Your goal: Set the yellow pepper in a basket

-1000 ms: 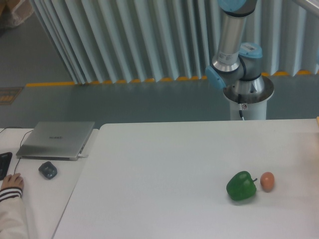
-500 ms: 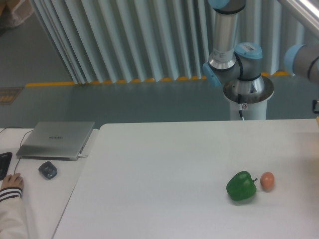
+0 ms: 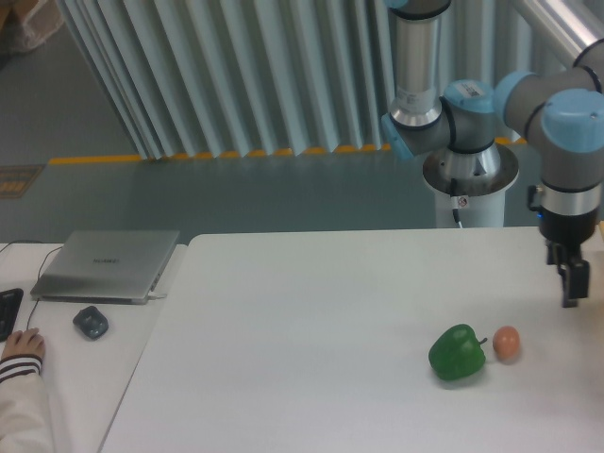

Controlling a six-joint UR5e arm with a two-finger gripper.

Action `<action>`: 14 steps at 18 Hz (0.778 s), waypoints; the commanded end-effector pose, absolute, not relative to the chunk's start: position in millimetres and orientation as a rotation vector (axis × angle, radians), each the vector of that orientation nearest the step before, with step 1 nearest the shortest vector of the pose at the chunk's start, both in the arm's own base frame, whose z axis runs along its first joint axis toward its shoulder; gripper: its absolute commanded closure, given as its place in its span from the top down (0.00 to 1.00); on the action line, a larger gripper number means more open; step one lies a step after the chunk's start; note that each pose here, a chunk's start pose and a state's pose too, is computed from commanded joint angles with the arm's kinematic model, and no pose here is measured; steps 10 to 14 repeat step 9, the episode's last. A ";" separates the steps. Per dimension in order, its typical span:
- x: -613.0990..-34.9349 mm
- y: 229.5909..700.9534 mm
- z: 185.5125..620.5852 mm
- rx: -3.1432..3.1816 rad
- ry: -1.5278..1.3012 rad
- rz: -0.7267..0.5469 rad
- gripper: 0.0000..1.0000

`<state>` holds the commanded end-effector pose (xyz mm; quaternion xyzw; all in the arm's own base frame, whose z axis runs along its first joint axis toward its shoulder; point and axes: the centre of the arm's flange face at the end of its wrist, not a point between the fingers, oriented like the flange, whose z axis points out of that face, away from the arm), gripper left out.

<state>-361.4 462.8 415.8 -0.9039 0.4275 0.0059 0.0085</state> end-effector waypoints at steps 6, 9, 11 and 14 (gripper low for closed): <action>-360.1 459.7 418.6 -2.857 1.359 -0.011 1.00; -359.8 459.7 417.9 -2.851 1.370 -0.015 1.00; -359.8 459.7 417.9 -2.851 1.370 -0.015 1.00; -359.8 459.7 417.9 -2.851 1.370 -0.015 1.00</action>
